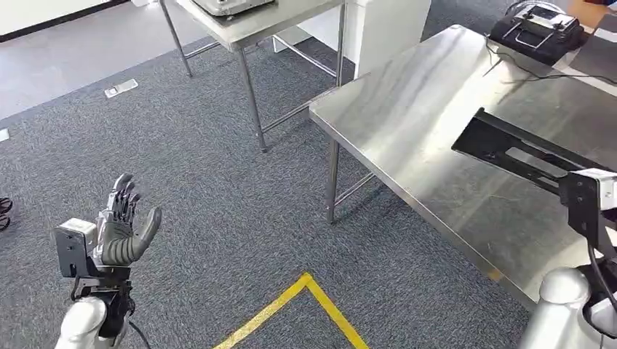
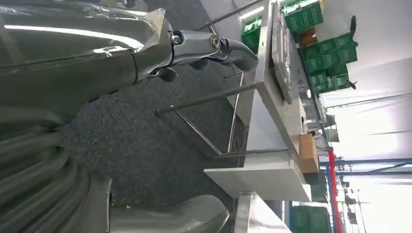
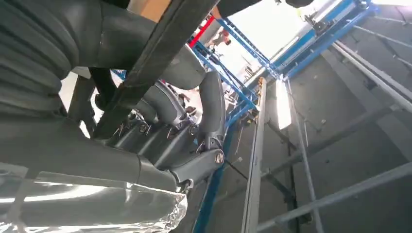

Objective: Take the parts from the cabinet and place them on the table.

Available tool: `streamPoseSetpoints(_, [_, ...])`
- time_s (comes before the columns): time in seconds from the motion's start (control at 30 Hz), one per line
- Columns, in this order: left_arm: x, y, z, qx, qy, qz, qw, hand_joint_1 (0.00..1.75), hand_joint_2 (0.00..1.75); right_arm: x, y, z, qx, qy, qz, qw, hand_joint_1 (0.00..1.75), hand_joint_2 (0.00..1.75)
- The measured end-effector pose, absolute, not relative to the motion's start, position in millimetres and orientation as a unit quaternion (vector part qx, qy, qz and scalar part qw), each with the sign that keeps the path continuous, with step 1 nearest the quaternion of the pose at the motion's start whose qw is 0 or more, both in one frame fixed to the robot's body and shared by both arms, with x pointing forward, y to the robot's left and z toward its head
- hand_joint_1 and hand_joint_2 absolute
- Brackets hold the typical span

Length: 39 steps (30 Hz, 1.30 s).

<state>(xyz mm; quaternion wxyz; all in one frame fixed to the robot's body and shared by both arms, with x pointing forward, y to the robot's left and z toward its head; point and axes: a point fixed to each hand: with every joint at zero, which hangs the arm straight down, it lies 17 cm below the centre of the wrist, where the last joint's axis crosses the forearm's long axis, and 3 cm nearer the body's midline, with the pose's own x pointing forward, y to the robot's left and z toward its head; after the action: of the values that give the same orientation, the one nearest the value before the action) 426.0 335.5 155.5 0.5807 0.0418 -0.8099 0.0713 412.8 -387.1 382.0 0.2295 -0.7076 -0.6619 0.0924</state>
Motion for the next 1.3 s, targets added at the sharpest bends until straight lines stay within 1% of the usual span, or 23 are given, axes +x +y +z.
streamPoseSetpoints(0.67, [429,334,157,0.041,-0.812,0.071,0.578,0.0,1.75,412,-384,365,-0.707,-0.655,0.105,0.245,1.75,1.75])
streamPoseSetpoints(0.97, [430,333,157,0.044,-0.812,0.067,0.578,0.0,1.75,413,-383,370,-0.707,-0.657,0.099,0.243,1.75,1.75])
streamPoseSetpoints(1.3, [435,339,167,0.053,-0.823,0.065,0.562,0.0,1.75,417,-384,370,-0.678,-0.684,0.079,0.259,1.75,1.75])
